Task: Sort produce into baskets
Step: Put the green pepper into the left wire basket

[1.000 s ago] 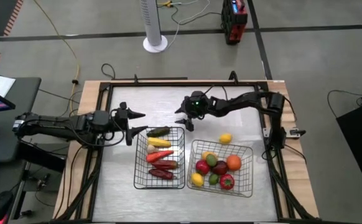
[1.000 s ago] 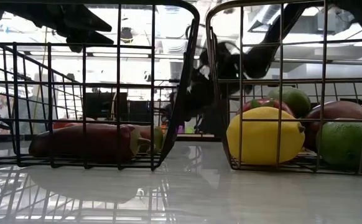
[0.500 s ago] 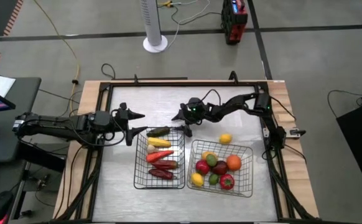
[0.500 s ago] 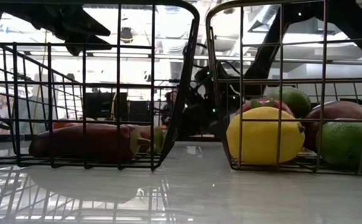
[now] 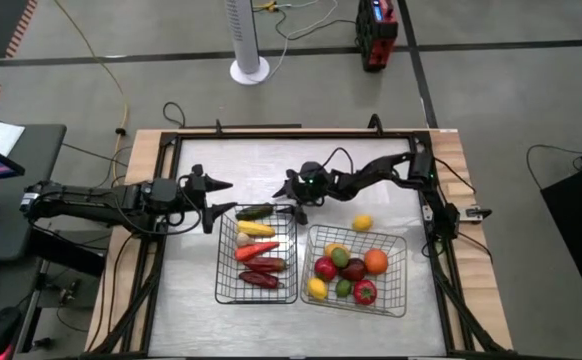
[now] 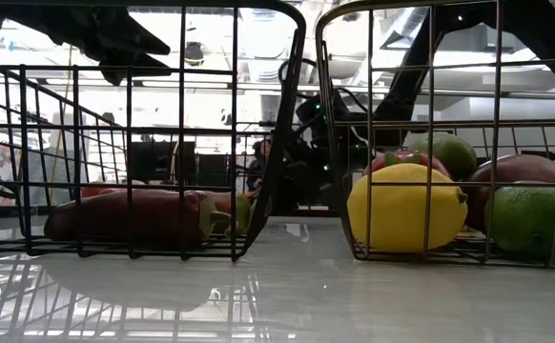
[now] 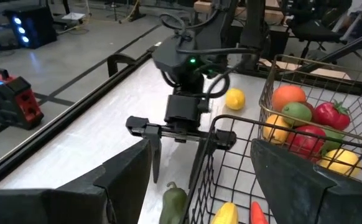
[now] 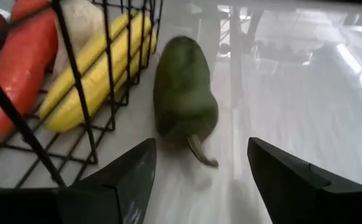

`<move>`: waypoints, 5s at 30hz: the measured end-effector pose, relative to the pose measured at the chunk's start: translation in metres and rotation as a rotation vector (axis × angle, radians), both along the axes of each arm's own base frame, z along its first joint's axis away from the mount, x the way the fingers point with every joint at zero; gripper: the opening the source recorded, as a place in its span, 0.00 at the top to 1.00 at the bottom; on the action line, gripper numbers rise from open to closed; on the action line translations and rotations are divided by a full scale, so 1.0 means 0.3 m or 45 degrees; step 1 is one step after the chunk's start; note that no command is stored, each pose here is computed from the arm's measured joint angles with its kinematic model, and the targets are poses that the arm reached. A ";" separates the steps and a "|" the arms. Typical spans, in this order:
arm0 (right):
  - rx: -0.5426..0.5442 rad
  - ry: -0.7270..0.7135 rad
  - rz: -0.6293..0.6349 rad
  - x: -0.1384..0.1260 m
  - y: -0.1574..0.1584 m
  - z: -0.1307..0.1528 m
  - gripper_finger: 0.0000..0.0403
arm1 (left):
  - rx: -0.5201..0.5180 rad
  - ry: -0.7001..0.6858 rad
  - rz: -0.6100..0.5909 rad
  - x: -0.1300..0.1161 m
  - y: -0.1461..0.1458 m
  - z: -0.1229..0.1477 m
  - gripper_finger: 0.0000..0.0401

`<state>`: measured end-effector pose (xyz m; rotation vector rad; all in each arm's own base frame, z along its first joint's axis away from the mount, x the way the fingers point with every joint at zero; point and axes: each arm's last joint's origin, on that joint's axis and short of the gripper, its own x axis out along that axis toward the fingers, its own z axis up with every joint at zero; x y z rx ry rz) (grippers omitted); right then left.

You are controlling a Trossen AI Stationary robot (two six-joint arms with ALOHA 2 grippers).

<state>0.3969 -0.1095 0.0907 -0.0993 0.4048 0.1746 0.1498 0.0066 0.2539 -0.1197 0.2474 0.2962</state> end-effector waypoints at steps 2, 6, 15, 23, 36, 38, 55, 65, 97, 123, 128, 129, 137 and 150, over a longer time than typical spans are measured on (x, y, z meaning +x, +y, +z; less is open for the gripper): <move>-0.040 -0.017 -0.004 0.006 0.011 0.004 0.32 | 0.003 -0.001 0.012 0.000 0.001 0.000 0.34; -0.073 -0.035 0.000 0.011 0.020 0.007 0.35 | 0.004 -0.002 0.016 0.000 0.001 0.001 0.34; -0.075 -0.028 -0.012 0.009 0.017 0.006 0.47 | 0.004 -0.002 0.016 0.000 0.001 0.001 0.34; -0.118 0.003 -0.004 0.005 0.016 -0.002 0.55 | 0.005 -0.002 0.015 0.000 0.001 0.001 0.34; -0.175 0.046 -0.046 0.001 0.010 -0.012 0.77 | 0.016 0.002 0.012 0.000 0.001 0.000 0.34; -0.174 0.043 -0.048 0.001 0.010 -0.011 0.80 | 0.016 0.002 0.011 0.000 0.001 0.000 0.34; -0.167 0.035 -0.065 -0.002 -0.005 -0.008 0.96 | 0.016 0.003 0.011 0.000 0.001 0.000 0.34; -0.197 -0.006 -0.106 -0.006 -0.018 0.061 0.96 | 0.015 0.007 0.010 0.000 0.001 -0.001 0.34; -0.521 -0.067 -0.179 -0.088 0.072 0.423 0.96 | 0.028 0.016 0.007 -0.001 0.001 -0.002 0.34; -0.085 0.101 -0.262 -0.146 -0.067 0.365 0.36 | 0.004 0.000 -0.006 0.000 0.000 0.001 0.34; -0.015 0.158 -0.204 -0.149 -0.093 0.319 0.36 | 0.024 -0.004 0.002 0.001 0.000 0.003 0.34; 0.011 0.186 -0.191 -0.150 -0.100 0.295 0.36 | 0.025 -0.011 0.002 0.001 0.000 0.004 0.34; 0.062 0.280 -0.184 -0.094 -0.126 0.184 0.36 | 0.021 -0.023 0.003 0.002 0.000 0.007 0.34; 0.074 0.400 -0.011 -0.107 -0.111 0.167 0.35 | 0.038 -0.014 0.001 0.002 0.001 0.006 0.34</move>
